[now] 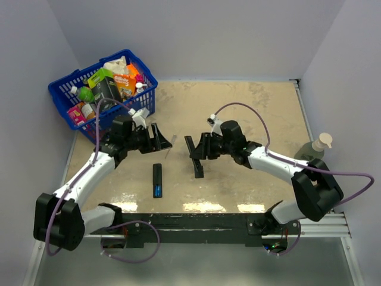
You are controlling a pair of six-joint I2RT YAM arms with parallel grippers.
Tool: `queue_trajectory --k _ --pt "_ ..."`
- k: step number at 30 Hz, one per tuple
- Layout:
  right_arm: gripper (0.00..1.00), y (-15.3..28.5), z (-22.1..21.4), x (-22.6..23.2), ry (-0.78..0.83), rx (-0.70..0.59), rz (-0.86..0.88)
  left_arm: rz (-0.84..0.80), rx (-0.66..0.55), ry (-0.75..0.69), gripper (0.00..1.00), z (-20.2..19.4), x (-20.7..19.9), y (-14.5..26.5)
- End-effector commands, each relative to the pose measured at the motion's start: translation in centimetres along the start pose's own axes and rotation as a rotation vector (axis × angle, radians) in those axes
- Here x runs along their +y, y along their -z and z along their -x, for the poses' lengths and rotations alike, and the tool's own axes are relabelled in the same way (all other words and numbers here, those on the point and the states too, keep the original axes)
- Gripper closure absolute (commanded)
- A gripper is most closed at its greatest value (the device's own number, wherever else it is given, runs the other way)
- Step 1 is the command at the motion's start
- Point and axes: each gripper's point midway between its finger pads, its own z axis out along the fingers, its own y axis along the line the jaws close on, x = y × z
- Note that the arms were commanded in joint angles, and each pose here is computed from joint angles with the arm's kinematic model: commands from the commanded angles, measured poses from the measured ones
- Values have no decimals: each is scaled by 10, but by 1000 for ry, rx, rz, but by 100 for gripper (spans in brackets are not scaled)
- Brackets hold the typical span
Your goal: Unload the batteries from the remote control
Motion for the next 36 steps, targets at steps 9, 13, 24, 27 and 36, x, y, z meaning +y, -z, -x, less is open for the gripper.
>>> queue_trajectory --k 9,13,24,27,36 --pt "77 -13 -9 64 45 -14 168 -58 -17 34 28 20 -32 -42" --pt "76 -14 -10 71 56 -20 165 -50 3 55 31 15 -29 -47" --pt "75 -27 -24 79 72 14 121 -47 67 140 57 -8 -23 -52" --pt "75 -30 -24 75 77 17 88 -41 78 150 71 -14 -19 -51" --pt "44 -34 -29 66 201 11 -168 29 89 201 100 -18 -11 -46"
